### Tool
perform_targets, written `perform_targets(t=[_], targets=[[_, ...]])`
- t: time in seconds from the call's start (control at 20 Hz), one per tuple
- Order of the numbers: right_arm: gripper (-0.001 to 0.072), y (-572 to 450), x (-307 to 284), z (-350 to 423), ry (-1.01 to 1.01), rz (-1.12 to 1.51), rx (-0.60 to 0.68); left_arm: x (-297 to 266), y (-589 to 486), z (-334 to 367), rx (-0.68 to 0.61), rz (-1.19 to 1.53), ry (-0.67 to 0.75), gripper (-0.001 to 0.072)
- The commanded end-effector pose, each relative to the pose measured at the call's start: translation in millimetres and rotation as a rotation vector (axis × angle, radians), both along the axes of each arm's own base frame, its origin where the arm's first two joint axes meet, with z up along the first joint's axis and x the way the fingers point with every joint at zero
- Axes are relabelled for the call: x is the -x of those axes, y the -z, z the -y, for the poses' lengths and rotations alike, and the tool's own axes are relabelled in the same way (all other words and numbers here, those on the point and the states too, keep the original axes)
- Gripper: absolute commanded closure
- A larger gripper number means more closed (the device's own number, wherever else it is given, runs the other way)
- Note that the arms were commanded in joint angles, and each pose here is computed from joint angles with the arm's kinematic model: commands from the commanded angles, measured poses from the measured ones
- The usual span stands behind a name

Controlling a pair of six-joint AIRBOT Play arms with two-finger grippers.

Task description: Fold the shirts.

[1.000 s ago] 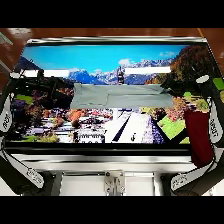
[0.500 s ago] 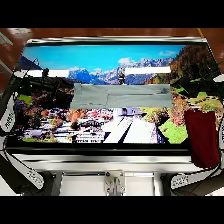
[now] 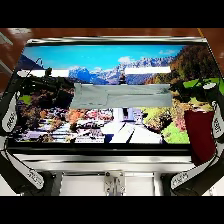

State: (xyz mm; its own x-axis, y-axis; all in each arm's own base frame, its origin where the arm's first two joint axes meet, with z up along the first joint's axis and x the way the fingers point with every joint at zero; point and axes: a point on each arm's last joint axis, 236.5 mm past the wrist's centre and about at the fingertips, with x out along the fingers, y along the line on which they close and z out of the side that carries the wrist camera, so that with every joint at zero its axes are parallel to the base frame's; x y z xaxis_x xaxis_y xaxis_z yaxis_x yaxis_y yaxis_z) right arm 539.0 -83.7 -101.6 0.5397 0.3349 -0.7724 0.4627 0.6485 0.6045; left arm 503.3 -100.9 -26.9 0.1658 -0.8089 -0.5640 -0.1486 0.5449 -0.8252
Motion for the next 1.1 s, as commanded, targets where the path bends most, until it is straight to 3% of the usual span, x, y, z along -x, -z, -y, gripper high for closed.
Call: perform_targets(t=[0.0, 0.05, 0.1, 0.15, 0.2, 0.25, 0.3, 0.4, 0.45, 0.7, 1.05], targets=[[0.0016, 17, -5, -19, -0.009, -0.012, -0.029, -3, -8, 5, 0.035, 0.011, -0.008, 0.0006], [0.0017, 20, -4, -24, -0.029, -0.019, -0.012, -3, -9, 5, 0.038, 0.010, -0.008, 0.0010], [0.0126, 22, -3, -28, -0.050, -0.026, 0.005, -2, -9, 6, 0.039, 0.010, -0.006, 0.0059], [0.0357, 23, -1, -33, -0.067, -0.032, 0.003, -3, -10, 6, 0.039, 0.009, -0.009, 0.0119], [0.0529, 22, 0, -39, -0.082, -0.033, 0.000, -3, -12, 6, 0.040, 0.007, -0.013, 0.0135], [0.0651, 20, 1, -41, -0.104, -0.028, 0.002, -3, -16, 6, 0.040, 0.007, -0.016, 0.0136], [0.0647, 15, 2, -44, -0.142, -0.013, 0.012, -3, -20, 7, 0.039, 0.011, -0.018, 0.0149], [0.0648, -11, 2, -47, -0.235, 0.050, 0.064, -1, -34, 12, 0.034, 0.041, -0.004, 0.0619], [0.0648, -30, 1, -47, -0.270, 0.093, 0.095, 3, -43, 19, 0.031, 0.074, 0.032, 0.0659], [0.0649, -161, 18, -66, -0.361, 0.283, 0.170, 14, -66, 82, 0.009, 0.191, 0.156, 0.0677], [0.0648, -299, 102, -109, -0.448, 0.413, 0.183, 55, -60, 270, -0.007, 0.340, 0.306, 0.0677]])
